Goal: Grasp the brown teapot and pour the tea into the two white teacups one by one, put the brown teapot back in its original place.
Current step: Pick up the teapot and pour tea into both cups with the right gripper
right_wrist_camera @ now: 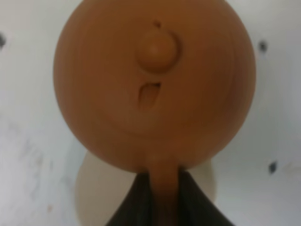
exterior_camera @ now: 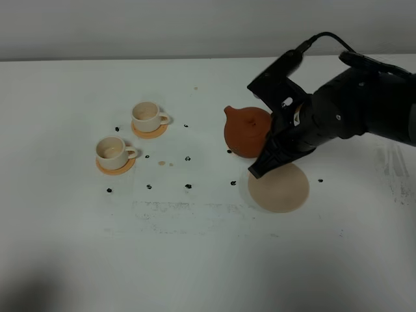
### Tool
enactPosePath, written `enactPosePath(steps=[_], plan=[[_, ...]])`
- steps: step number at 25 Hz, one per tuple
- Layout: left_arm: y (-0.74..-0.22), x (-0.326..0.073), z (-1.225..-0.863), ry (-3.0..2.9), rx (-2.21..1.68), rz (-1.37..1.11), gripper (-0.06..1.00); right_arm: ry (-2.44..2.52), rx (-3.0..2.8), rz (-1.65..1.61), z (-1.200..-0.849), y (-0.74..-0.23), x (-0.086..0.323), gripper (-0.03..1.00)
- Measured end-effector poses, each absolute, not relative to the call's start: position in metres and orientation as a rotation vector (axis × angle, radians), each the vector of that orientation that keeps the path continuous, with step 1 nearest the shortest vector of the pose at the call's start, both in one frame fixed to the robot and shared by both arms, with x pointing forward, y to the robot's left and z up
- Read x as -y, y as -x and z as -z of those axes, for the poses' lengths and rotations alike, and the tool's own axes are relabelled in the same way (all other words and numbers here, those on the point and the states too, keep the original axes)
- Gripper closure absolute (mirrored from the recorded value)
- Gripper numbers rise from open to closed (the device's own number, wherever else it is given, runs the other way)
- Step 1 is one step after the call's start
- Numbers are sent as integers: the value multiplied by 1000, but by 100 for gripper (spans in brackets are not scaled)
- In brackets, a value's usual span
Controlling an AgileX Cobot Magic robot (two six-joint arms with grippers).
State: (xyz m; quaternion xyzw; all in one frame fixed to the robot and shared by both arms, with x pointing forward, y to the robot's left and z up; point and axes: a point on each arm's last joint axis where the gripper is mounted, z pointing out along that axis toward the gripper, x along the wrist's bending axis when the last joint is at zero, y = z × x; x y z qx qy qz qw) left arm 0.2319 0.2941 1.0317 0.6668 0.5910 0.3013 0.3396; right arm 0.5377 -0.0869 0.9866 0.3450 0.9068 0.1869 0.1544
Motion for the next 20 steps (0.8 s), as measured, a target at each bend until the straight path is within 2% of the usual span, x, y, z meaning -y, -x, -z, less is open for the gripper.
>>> enactPosePath(steps=[10, 20], plan=[[-232, -294, -1032, -1736, -1539, -784, 52, -860, -2586, -516, -997, -579, 47, 85], [-232, -294, -1032, -1736, -1539, -784, 52, -652, -2615, -494, -983, -596, -6, 85]])
